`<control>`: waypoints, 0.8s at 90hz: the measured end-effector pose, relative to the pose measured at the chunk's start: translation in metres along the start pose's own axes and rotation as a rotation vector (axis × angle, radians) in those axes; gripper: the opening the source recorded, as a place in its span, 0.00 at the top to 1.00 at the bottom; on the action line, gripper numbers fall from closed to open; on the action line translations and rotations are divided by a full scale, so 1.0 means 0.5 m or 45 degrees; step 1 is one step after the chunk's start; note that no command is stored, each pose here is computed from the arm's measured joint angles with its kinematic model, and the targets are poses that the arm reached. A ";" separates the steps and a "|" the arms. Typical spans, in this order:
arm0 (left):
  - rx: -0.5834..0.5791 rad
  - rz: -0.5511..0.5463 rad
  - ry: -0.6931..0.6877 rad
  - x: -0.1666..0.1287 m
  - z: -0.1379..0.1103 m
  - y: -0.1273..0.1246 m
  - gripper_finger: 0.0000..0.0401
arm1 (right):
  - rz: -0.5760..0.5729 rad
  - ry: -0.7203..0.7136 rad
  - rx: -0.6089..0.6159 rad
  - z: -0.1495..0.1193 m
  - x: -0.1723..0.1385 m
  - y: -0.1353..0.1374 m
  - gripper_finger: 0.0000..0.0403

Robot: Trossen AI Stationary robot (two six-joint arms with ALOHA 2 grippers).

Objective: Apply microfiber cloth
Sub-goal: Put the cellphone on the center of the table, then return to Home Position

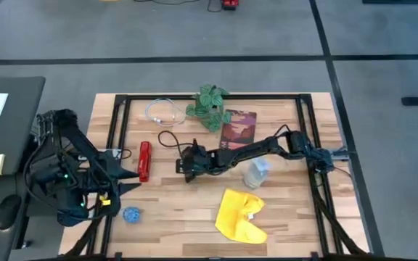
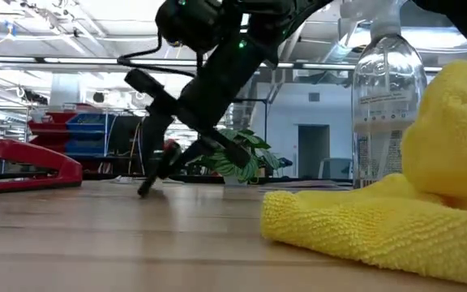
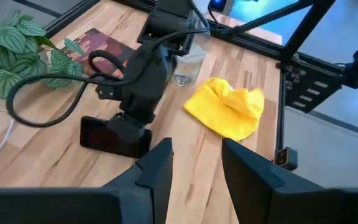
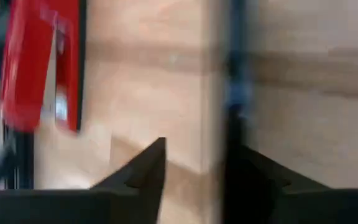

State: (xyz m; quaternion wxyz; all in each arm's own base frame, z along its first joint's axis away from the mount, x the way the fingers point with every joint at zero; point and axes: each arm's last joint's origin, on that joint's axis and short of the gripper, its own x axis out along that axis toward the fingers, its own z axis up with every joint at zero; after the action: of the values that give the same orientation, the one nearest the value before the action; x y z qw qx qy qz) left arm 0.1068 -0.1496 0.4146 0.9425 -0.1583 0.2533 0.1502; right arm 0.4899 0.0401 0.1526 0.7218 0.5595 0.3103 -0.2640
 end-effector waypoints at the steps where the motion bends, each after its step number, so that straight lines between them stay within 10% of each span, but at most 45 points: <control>1: -0.003 0.000 -0.003 0.000 0.000 0.000 0.72 | 0.003 0.014 -0.013 -0.001 0.000 0.000 0.50; 38: -0.165 0.015 -0.183 -0.003 0.007 0.001 0.72 | -0.063 0.070 -0.584 0.023 -0.157 0.040 0.39; 72: -0.431 -0.008 -0.489 -0.015 0.030 0.019 0.72 | 0.286 0.095 -1.170 0.096 -0.583 0.059 0.48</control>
State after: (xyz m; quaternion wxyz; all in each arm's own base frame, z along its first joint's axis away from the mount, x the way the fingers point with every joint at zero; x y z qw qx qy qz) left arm 0.1038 -0.1367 0.4286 0.9339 -0.2832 0.0402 0.2147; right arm 0.3238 0.0103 0.3970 0.9070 0.2213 0.3583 0.0006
